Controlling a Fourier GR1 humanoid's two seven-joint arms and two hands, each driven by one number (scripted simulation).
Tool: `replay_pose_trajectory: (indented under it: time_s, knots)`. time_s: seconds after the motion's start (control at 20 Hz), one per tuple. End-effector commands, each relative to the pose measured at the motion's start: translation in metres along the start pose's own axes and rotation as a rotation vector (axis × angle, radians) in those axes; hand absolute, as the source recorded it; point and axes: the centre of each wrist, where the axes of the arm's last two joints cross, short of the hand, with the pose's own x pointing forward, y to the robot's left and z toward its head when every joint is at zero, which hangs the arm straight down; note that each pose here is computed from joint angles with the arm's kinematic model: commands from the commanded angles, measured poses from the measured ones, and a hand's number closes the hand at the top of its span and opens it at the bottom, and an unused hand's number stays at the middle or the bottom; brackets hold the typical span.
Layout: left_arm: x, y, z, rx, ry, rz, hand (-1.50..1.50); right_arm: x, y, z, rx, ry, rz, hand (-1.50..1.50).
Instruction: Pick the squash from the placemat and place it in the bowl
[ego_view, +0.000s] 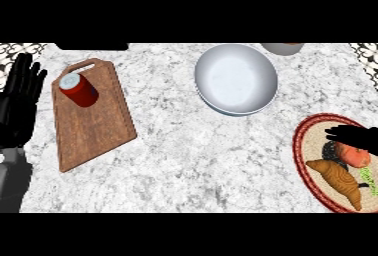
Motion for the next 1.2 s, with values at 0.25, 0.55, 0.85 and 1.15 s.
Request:
replay_pose_trajectory:
  time_s: [0.25, 0.55, 0.85, 1.15]
  knots:
    - [0.008, 0.003, -0.001, 0.005, -0.003, 0.011, 0.00, -0.001, 0.025, 0.000, -0.066, -0.143, 0.057, 1.50]
    - [0.003, -0.003, -0.002, 0.001, -0.002, 0.017, 0.00, 0.004, 0.003, -0.032, -0.149, -0.168, 0.070, 1.50]
    - [-0.003, 0.009, 0.009, 0.034, 0.011, -0.015, 0.00, 0.003, 0.048, -0.002, -0.198, 0.284, -0.149, 1.50]
    - [-0.008, 0.037, 0.020, 0.139, 0.052, -0.054, 0.00, 0.010, 0.128, 0.123, -0.248, 1.106, -0.471, 1.50]
